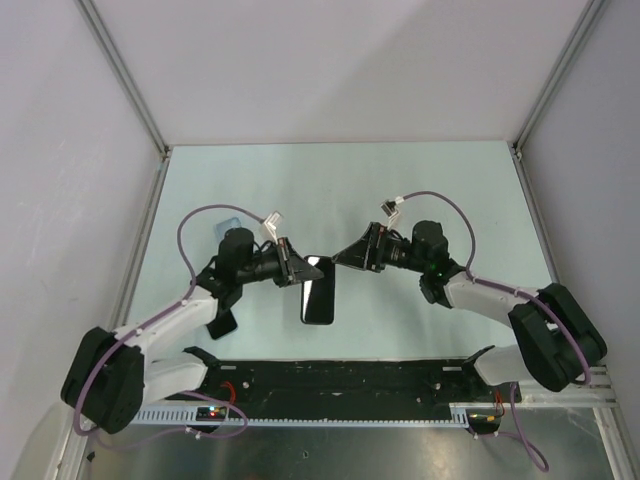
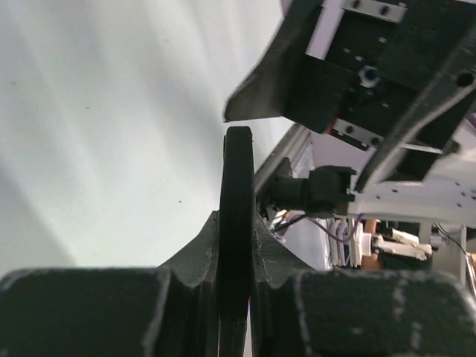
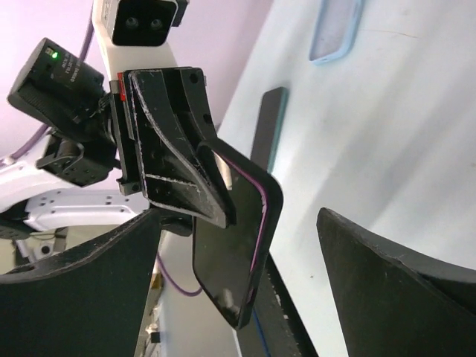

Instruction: Put the phone into the phone case

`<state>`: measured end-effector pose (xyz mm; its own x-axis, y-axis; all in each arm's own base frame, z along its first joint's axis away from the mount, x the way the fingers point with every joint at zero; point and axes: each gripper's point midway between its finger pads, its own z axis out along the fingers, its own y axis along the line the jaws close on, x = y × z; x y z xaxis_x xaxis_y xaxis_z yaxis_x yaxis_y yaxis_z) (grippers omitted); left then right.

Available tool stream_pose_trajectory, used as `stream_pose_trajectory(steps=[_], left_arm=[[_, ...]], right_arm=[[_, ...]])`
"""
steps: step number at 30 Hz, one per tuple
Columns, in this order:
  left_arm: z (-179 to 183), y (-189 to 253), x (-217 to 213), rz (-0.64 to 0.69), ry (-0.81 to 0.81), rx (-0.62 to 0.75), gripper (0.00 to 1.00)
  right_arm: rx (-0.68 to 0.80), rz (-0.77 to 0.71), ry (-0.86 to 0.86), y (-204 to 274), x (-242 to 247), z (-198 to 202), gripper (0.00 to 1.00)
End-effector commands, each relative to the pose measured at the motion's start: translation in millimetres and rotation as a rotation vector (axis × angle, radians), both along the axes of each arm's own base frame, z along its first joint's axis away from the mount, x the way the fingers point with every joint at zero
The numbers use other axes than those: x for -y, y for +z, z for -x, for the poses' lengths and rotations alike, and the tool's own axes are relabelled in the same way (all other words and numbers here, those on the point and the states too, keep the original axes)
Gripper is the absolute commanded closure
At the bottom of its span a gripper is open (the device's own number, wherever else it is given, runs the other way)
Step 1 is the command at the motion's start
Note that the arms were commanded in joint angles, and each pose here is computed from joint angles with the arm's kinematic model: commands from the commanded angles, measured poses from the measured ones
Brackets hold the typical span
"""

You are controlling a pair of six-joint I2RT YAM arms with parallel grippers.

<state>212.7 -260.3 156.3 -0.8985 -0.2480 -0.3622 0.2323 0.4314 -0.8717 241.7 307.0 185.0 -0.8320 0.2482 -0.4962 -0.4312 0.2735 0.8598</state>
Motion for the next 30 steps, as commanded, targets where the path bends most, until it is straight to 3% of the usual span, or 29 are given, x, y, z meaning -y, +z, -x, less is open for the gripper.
stream_pose_trajectory(steps=[1, 4, 10, 15, 21, 30], left_arm=[[12.6, 65.8, 9.5, 0.153, -0.100, 0.129, 1.00], [17.0, 79.1, 9.6, 0.180, -0.116, 0.156, 1.00], [16.2, 79.7, 11.3, 0.190, -0.120, 0.144, 1.00], [12.8, 75.8, 13.0, 0.193, -0.111, 0.125, 1.00], [6.7, 69.4, 13.6, 0.187, -0.083, 0.099, 1.00], [-9.1, 38.9, 8.2, 0.136, 0.020, 0.019, 1.00]], right_arm=[[0.081, -0.136, 0.101, 40.8, -9.6, 8.0, 0.10], [0.090, -0.168, 0.115, 50.5, -15.3, 7.8, 0.13], [0.101, -0.191, 0.144, 63.4, -29.9, 14.8, 0.29], [0.091, -0.181, 0.151, 60.3, -35.4, 18.0, 0.53], [0.075, -0.159, 0.154, 53.9, -38.0, 21.4, 0.61], [0.109, -0.035, 0.039, 46.3, -31.7, 14.9, 0.91]])
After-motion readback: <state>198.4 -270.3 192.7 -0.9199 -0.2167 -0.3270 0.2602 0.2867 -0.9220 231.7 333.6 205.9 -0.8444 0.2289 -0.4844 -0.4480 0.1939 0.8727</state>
